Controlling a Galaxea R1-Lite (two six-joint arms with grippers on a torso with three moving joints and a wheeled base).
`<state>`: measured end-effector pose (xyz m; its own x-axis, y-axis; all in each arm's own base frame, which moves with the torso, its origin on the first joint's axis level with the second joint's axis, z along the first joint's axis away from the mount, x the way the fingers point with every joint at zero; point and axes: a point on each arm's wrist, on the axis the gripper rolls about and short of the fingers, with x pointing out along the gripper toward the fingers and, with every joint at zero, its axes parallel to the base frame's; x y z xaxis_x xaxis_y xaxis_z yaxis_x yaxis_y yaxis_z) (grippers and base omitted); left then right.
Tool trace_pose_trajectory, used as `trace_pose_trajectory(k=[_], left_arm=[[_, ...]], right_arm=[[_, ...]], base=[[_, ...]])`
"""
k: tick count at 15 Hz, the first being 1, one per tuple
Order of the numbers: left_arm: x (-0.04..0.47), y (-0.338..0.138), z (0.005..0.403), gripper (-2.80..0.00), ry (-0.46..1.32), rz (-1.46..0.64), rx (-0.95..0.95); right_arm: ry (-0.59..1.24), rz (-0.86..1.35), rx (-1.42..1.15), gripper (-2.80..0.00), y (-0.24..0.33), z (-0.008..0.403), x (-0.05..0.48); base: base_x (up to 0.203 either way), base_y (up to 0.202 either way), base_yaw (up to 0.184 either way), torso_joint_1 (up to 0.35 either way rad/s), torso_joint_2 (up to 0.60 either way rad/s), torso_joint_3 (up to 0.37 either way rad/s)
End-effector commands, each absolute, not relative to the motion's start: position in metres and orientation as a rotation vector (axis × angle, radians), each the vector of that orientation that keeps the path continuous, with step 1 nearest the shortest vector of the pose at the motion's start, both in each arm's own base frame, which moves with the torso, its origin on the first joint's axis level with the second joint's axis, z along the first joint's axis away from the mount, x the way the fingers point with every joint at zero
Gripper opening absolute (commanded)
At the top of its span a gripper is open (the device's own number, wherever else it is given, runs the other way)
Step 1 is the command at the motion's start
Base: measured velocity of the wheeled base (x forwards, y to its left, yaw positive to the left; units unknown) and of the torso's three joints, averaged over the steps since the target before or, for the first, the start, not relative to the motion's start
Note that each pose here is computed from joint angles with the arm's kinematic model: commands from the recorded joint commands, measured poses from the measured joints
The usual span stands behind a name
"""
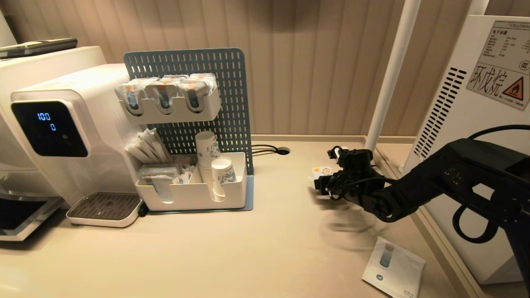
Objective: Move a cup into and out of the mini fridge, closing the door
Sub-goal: Put the yoghurt in the freezer
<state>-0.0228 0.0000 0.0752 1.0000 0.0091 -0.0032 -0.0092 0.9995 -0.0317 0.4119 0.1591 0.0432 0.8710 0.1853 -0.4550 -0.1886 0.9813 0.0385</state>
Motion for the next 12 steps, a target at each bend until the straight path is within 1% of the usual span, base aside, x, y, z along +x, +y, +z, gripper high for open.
trace_pose_trajectory(k=[1, 2, 3, 8, 12], left_arm=[[-0.0225, 0.0000, 0.0744, -2.80, 0.007, 0.011, -0.032], [-0.0226, 0.0000, 0.0748, -2.80, 0.006, 0.011, -0.032], [-0.0226, 0.0000, 0.0748, -2.80, 0.006, 0.011, -0.032], [-0.0226, 0.0000, 0.0748, -2.80, 0.006, 0.011, -0.032], [-0.0226, 0.0000, 0.0748, -2.80, 0.006, 0.011, -0.032]], right_arm=[[0.458, 0.199, -0.003, 0.00, 0.1615, 0.0476, 0.4147], [0.455, 0.199, -0.002, 0.00, 0.1619, 0.0485, 0.4158], [0.460, 0.199, -0.004, -2.80, 0.1619, 0.0479, 0.4156], [0.476, 0.196, -0.007, -2.80, 0.1609, 0.0431, 0.4148], [0.469, 0.196, -0.004, -2.80, 0.1590, 0.0526, 0.4086]], base=[[0.000, 0.000, 0.000, 0.000, 0.00, 0.000], [0.000, 0.000, 0.000, 0.000, 0.00, 0.000], [0.000, 0.000, 0.000, 0.000, 0.00, 0.000], [0.000, 0.000, 0.000, 0.000, 0.00, 0.000], [0.000, 0.000, 0.000, 0.000, 0.00, 0.000]])
